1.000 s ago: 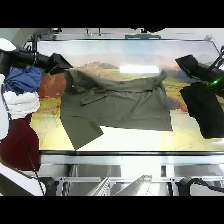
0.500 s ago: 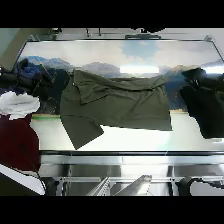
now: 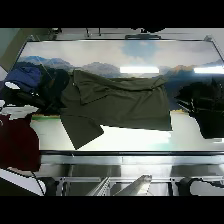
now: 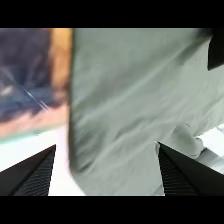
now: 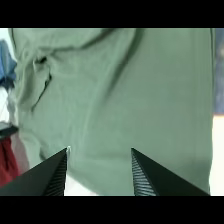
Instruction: Fold the shirts.
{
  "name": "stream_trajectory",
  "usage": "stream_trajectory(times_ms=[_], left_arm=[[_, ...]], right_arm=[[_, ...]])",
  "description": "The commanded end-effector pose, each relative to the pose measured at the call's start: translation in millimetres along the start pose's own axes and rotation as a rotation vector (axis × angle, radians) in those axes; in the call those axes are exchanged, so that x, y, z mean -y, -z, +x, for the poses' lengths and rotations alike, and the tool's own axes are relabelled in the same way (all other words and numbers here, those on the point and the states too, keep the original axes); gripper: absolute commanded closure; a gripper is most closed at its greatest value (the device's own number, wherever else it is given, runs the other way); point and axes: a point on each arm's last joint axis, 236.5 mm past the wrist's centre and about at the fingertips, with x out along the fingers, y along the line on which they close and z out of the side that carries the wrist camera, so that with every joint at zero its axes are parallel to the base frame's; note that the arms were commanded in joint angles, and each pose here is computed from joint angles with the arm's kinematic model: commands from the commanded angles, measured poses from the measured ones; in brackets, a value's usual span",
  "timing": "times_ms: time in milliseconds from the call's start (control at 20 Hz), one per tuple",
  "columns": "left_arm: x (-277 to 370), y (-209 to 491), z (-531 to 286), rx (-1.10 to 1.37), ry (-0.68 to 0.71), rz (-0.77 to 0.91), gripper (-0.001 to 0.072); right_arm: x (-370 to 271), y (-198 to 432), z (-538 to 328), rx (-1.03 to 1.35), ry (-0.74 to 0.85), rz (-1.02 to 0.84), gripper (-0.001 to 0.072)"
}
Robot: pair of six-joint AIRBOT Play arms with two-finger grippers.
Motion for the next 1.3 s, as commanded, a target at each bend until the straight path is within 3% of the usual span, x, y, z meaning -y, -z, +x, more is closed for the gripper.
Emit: stream_trajectory(times_ms=[0,50,100,250,300,600,1150,1200,1250], left_arm=[[-3,8,31,-0.065,-0.009,0.050,0.0021],[-1,12,36,-0.089,0.007,0.046,0.0022],[0,14,37,-0.102,0.017,0.051,0.0106],[-1,15,32,-0.096,0.023,0.069,0.0638],[-1,16,27,-0.095,0.031,0.072,0.0699],[9,8,6,-0.026,0.006,0.108,0.0699],[16,5,7,-0.015,-0.006,0.130,0.0699],[16,5,7,-0.015,-0.006,0.130,0.0699],[16,5,7,-0.015,-0.005,0.130,0.0699]], right_arm=[[2,14,0,-0.045,-0.008,0.005,0.0281],[1,16,-2,-0.049,-0.014,0.007,0.0282],[3,17,-5,-0.056,-0.013,0.009,0.0281],[35,42,-17,-0.152,0.103,0.064,0.0282],[49,56,-21,-0.199,0.163,0.102,0.0283],[98,92,-7,-0.232,0.345,0.152,0.0282],[82,135,47,-0.397,0.345,0.055,0.0285],[82,135,47,-0.397,0.344,0.055,0.0380],[81,135,47,-0.394,0.340,0.059,0.0584]])
